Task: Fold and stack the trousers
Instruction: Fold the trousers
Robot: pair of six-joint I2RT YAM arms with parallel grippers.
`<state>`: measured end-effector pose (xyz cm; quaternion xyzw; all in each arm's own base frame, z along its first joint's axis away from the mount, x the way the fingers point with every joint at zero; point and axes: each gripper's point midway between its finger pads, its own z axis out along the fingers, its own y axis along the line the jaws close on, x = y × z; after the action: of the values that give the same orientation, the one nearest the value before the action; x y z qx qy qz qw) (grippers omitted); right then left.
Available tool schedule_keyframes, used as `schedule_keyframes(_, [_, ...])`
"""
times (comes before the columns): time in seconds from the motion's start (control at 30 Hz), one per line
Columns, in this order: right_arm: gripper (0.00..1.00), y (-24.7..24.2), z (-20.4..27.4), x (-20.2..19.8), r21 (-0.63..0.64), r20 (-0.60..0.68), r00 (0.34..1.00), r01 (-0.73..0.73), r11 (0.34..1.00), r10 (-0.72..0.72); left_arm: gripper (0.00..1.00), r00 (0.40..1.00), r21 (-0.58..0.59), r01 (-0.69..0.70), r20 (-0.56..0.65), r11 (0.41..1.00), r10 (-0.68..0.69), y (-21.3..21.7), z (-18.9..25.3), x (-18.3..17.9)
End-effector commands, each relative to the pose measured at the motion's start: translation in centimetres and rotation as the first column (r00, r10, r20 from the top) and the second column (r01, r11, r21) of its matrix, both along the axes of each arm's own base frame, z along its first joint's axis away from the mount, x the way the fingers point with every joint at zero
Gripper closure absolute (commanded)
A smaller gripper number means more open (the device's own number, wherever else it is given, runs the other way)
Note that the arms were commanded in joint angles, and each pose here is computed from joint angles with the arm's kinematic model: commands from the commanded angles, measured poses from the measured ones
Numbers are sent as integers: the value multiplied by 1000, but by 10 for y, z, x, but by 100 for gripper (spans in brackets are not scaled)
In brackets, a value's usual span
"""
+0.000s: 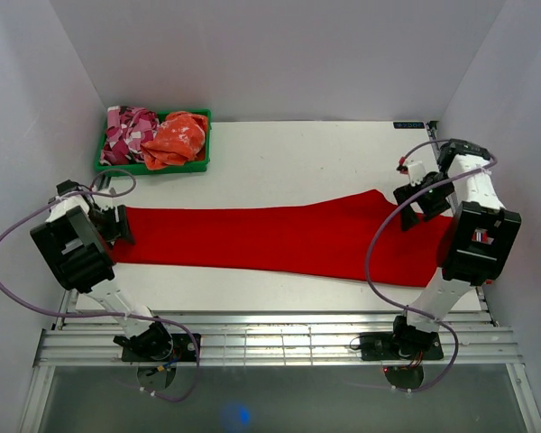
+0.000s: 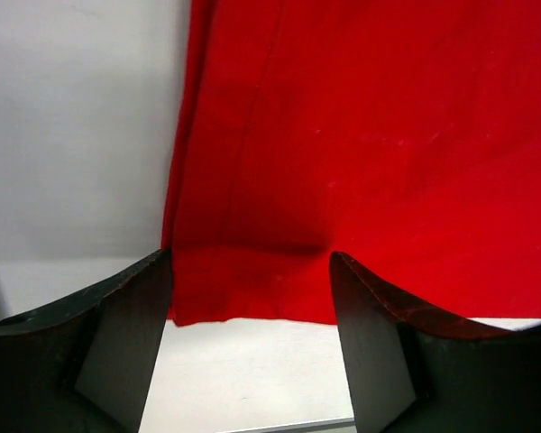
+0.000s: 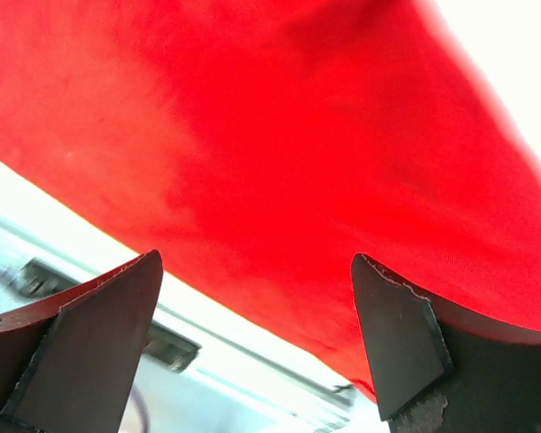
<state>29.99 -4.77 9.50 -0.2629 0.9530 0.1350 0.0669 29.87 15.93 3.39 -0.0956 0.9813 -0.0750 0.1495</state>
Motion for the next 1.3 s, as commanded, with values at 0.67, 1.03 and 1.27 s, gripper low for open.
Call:
schedule_keyframes(0.67, [34,-16,0,12,42,43,994,103,994,-105,100,992,64,-112,-59,992,116,50,-11,4])
schedule_keyframes(1.03, [34,-16,-1,0,45,3,998,55,997,-55,100,989,0,-33,141,999,32,55,75,42])
schedule_keyframes(1.27, [34,-20,-2,-3,42,-25,999,47,998,-46,100,971,-33,47,237,998,-38,38,118,55])
